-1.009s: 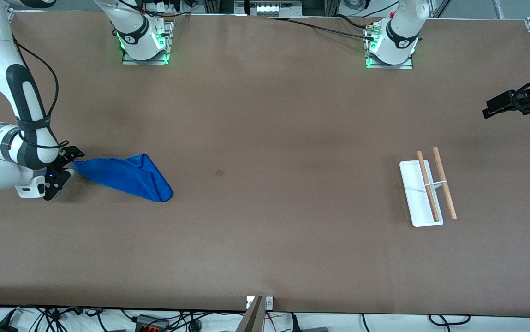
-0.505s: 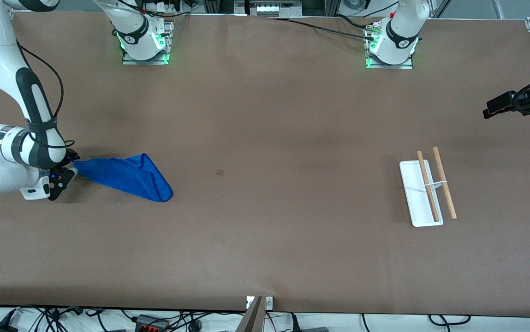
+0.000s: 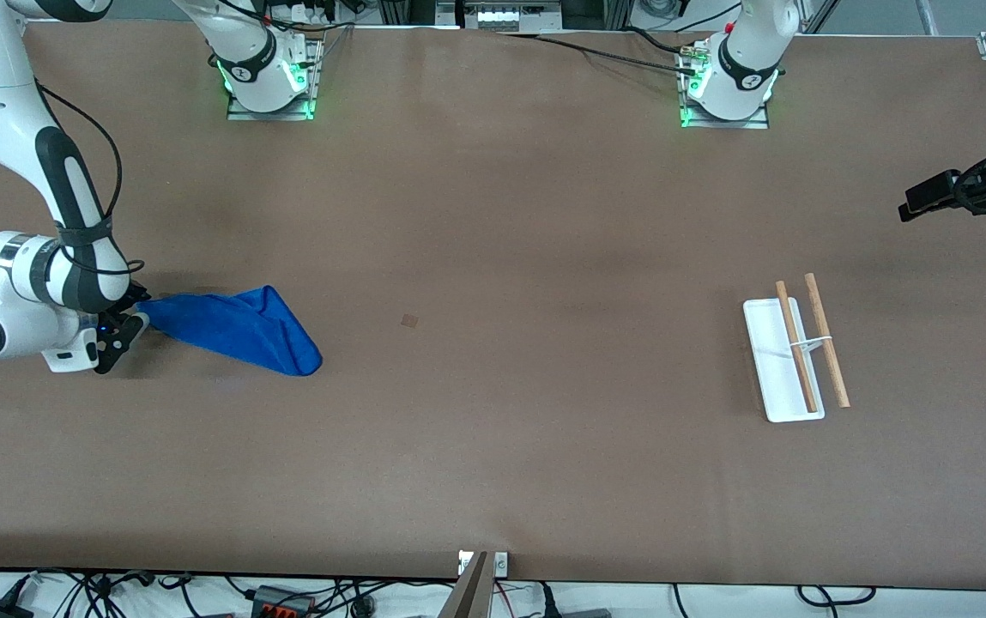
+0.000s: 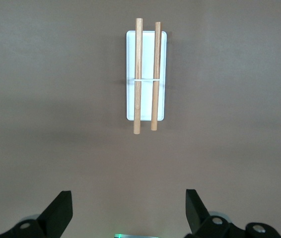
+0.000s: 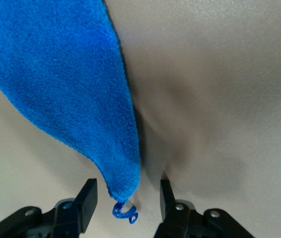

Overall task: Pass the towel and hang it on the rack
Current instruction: 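Lift the towel and carry it toward the table middle with the right gripper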

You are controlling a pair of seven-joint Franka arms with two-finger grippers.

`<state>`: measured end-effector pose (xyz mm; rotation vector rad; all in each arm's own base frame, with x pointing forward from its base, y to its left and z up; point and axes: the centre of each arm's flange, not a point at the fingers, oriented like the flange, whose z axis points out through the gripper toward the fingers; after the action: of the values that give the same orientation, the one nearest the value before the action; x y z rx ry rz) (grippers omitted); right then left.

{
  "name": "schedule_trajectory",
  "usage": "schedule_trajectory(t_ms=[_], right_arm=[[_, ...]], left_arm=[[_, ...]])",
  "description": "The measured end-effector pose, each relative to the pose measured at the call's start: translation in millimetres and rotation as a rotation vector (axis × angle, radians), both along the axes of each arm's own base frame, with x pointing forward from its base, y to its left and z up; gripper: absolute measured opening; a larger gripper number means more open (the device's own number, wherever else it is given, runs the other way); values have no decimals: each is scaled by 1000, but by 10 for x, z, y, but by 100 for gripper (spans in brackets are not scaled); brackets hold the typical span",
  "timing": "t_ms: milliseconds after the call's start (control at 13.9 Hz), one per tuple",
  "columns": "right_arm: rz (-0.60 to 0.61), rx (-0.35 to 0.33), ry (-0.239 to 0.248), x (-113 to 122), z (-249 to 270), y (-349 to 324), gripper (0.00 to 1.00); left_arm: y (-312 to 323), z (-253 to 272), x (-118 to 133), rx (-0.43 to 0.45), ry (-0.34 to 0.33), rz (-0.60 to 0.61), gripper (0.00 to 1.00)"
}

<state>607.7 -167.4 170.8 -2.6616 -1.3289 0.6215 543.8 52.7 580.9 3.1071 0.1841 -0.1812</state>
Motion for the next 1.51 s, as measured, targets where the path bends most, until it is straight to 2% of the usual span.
schedule_trajectory(t_ms=[216, 432, 577, 649, 865, 1009, 1225, 1369, 1514], right_arm=[[0, 1, 6, -21, -21, 1, 27], [1, 1, 7, -26, -23, 0, 24], [1, 3, 14, -50, -46, 4, 6], [2, 3, 13, -47, -38, 9, 2], [24, 4, -24, 59, 259, 78, 2], [60, 4, -73, 251, 821, 323, 2], [104, -7, -147, 524, 1877, 1131, 2], [36, 54, -163, 568, 2387, 1907, 2], [-39, 124, -217, 584, 2844, 2729, 2]], left_arm=[[1, 0, 0, -7, -1, 2, 100], [2, 0, 0, -8, -1, 3, 100], [3, 0, 0, -8, -1, 3, 100], [4, 0, 0, -8, -1, 3, 100], [9, 0, -1, -8, -1, 4, 100], [14, 0, -1, -9, -1, 5, 100], [16, 0, -1, -13, -1, 7, 100], [18, 0, -1, -14, -1, 7, 100], [22, -1, -2, -14, -1, 8, 100]])
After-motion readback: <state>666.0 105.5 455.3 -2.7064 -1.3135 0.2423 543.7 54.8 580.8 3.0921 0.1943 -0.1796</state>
